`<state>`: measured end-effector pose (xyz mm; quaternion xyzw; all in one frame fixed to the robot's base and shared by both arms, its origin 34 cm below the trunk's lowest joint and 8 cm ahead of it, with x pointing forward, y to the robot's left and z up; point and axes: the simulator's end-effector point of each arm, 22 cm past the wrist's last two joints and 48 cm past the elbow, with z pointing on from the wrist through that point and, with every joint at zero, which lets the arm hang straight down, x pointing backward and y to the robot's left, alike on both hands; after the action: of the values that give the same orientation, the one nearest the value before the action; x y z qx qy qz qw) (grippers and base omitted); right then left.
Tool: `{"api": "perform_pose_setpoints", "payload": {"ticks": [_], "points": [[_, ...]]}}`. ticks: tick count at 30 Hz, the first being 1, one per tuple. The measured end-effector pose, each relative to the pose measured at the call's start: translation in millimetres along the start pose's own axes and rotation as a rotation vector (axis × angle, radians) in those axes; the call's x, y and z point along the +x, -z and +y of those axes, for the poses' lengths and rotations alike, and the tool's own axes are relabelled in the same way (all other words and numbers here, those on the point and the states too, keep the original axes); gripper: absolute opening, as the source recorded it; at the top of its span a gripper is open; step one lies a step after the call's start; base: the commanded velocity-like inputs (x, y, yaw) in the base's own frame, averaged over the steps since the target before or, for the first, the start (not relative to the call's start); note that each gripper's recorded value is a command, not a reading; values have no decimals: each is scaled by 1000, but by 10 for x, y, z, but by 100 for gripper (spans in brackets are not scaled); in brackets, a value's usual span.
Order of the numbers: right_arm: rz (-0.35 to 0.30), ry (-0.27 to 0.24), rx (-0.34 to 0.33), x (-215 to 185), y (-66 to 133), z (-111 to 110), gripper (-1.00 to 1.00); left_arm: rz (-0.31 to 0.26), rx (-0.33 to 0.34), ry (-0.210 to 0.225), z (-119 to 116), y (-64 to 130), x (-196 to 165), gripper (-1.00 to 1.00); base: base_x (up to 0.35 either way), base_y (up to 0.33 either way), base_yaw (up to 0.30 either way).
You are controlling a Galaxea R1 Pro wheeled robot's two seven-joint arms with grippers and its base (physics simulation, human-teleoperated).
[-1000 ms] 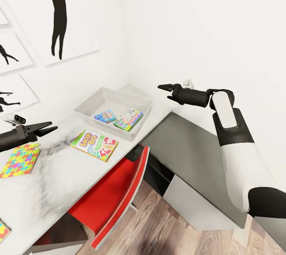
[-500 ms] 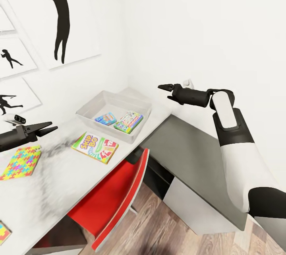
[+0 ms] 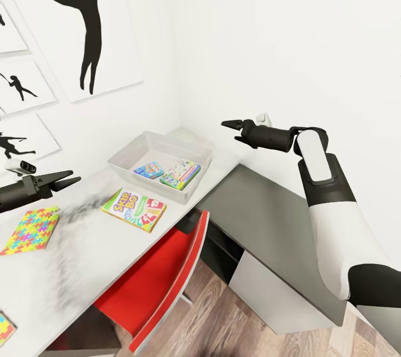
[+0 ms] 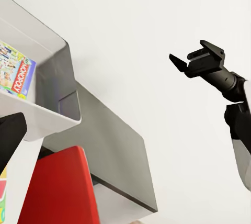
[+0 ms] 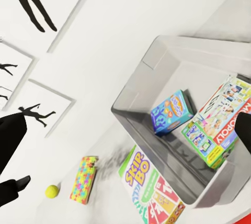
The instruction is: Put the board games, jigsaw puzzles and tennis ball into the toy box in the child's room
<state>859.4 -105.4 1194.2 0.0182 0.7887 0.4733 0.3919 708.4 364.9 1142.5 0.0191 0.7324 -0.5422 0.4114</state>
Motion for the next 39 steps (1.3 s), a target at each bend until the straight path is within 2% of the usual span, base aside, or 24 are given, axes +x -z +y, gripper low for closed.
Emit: {"api": "perform_pose_setpoints", "payload": {"ticks": [39], "points": [[-34,46,-28,-179,203,417,100,-32,25,-52,-342,107,-174,100,0,0,0]]}}
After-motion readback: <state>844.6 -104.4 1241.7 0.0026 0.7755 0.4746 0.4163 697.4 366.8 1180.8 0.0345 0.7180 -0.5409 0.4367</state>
